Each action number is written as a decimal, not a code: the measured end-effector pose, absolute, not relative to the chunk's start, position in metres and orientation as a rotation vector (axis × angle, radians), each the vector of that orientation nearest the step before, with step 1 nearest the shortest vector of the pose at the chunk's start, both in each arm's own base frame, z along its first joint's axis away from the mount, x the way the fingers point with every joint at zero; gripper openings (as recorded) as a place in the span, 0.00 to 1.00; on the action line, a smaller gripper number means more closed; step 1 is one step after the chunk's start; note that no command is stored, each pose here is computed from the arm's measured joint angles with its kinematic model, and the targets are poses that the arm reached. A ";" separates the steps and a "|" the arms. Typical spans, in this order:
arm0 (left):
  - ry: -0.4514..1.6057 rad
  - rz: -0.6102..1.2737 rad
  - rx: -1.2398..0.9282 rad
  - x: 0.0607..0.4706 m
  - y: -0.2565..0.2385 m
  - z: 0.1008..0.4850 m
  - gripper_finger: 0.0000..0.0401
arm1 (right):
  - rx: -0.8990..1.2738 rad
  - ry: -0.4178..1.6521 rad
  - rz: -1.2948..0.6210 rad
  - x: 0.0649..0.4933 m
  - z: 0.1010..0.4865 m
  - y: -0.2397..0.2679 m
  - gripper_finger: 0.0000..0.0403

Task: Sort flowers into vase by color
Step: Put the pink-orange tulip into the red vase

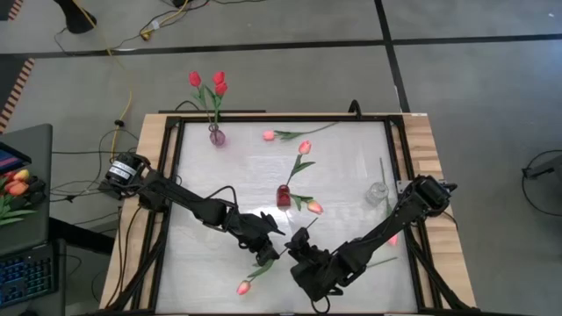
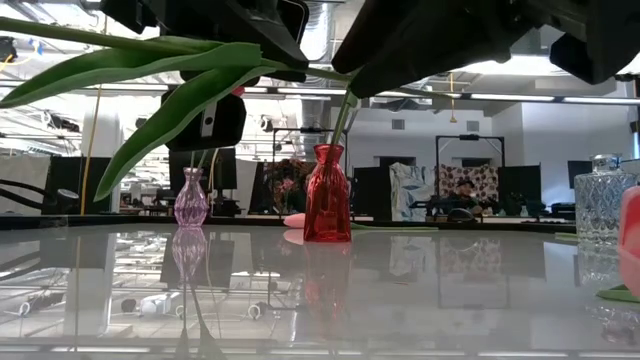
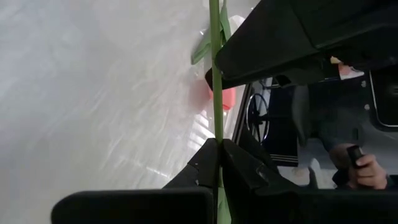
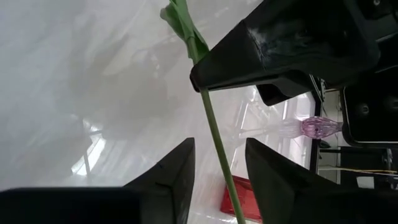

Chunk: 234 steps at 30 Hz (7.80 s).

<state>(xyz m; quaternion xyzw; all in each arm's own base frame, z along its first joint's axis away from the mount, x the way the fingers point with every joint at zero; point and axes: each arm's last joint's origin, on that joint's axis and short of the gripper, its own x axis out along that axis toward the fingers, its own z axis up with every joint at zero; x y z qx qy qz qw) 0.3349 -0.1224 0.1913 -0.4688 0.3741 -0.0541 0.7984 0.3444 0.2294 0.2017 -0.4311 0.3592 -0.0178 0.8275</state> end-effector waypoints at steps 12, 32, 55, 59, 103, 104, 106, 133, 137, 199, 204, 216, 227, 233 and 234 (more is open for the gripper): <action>0.818 -0.138 -1.011 0.334 -0.123 0.192 0.00 | -0.921 0.780 -0.032 0.344 0.201 0.227 0.28; 0.791 -0.230 -0.878 0.337 -0.113 0.196 0.34 | -0.763 0.793 0.084 0.338 0.199 0.239 0.05; 0.205 -0.153 -0.011 0.268 -0.119 0.301 0.42 | -0.438 0.434 0.257 0.316 0.286 0.256 0.04; 0.090 -0.144 -0.059 0.260 -0.115 0.269 0.42 | -0.396 0.333 0.268 0.314 0.308 0.253 0.04; -0.441 -0.250 0.040 0.257 -0.148 0.268 0.39 | -0.116 0.139 -0.056 0.356 0.332 0.198 0.05; -0.441 -0.250 0.039 0.257 -0.148 0.268 0.37 | -0.117 0.140 -0.057 0.356 0.332 0.197 0.05; -0.441 -0.250 0.039 0.257 -0.148 0.268 0.31 | -0.116 0.140 -0.057 0.356 0.332 0.197 0.05; -0.389 -0.145 0.006 0.258 -0.144 0.267 0.00 | -0.170 0.148 -0.053 0.356 0.332 0.196 0.39; -0.303 -0.076 -0.008 0.251 -0.137 0.275 0.00 | -0.197 0.231 -0.040 0.343 0.334 0.196 0.54; 0.086 0.206 -0.117 0.305 -0.001 0.218 0.00 | -0.166 0.617 -0.095 0.272 0.312 0.219 0.49; 0.072 0.200 -0.127 0.309 0.003 0.213 0.00 | -0.112 0.739 -0.137 0.258 0.302 0.217 0.49; 0.133 0.210 -0.184 0.308 0.008 0.206 0.00 | -0.081 0.791 -0.128 0.240 0.298 0.228 0.49; 0.176 0.209 -0.207 0.308 0.008 0.202 0.01 | -0.068 0.905 -0.047 0.236 0.295 0.228 0.49; 0.230 0.182 -0.207 0.307 0.007 0.197 0.11 | -0.032 1.013 0.052 0.234 0.290 0.232 0.49; 0.237 0.175 -0.206 0.307 0.007 0.197 0.13 | -0.030 1.040 0.072 0.232 0.288 0.234 0.49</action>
